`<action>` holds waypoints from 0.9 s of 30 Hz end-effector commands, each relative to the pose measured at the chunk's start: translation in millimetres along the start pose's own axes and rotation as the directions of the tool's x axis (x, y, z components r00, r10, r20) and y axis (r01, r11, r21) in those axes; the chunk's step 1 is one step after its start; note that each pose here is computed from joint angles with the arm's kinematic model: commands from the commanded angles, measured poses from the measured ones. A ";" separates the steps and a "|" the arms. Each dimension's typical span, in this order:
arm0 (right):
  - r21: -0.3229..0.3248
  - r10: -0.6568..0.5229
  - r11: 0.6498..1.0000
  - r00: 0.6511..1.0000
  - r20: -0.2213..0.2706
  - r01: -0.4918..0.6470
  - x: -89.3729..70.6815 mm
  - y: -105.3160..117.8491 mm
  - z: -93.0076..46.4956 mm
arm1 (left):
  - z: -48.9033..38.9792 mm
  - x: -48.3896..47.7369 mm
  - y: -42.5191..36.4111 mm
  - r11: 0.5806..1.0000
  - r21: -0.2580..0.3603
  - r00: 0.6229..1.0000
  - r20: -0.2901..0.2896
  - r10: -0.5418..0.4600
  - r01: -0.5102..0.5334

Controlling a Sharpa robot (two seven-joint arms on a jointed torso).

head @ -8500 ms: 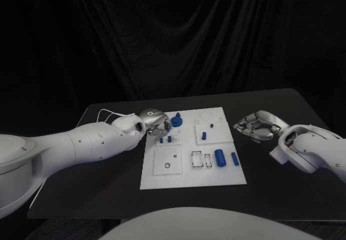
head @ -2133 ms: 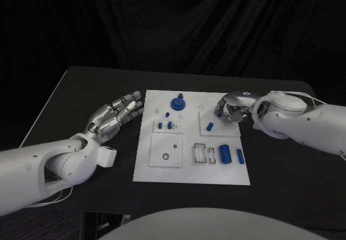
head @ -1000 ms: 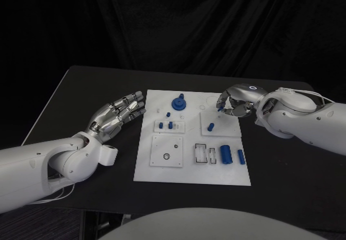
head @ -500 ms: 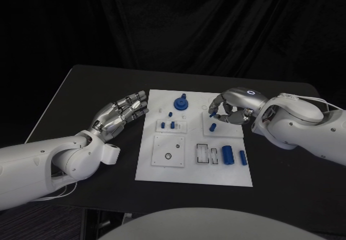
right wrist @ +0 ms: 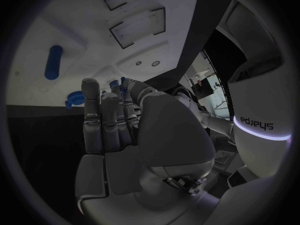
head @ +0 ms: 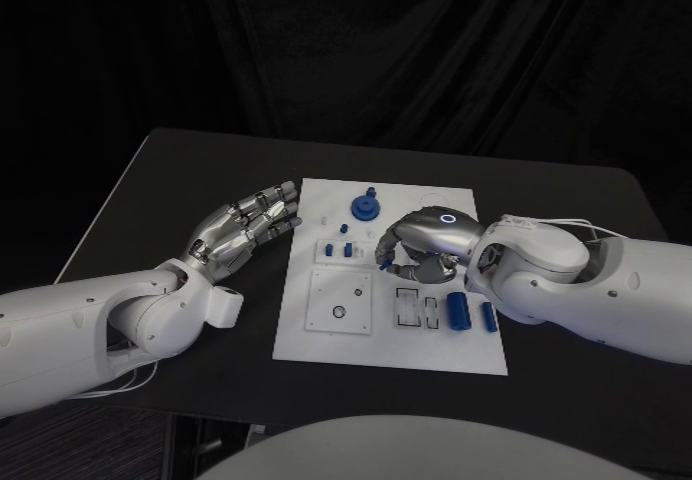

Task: Assemble the parts on the task board

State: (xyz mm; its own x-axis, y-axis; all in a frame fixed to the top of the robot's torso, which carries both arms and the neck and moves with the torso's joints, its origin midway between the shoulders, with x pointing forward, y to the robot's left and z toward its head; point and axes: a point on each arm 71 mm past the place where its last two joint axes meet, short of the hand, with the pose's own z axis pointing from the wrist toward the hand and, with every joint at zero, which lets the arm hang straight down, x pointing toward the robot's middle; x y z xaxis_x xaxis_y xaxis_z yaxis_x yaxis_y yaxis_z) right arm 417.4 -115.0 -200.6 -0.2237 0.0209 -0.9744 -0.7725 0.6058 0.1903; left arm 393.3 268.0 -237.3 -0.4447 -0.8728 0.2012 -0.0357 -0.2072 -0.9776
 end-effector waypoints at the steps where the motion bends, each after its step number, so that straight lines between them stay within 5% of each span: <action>1: -0.001 -0.103 0.995 0.992 -0.074 0.103 12.1 3.9 7.3 | 1.0 3.6 -7.9 0.992 0.125 1.000 -0.014 -0.016 0.018; 27: -0.071 -0.104 0.992 0.994 -0.041 0.101 26.4 29.8 28.6 | 4.6 4.8 -4.7 0.994 0.106 0.999 -0.030 -0.025 0.028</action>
State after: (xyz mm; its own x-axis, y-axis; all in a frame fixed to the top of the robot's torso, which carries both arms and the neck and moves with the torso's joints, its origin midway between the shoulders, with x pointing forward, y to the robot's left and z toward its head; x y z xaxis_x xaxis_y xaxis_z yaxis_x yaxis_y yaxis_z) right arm 406.1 -74.4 -224.8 -0.1839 -0.0849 -0.9793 -0.8343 0.5402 0.1099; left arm 396.1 262.7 -238.8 -0.4584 -0.8640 0.2080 -0.0392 -0.2141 -0.9760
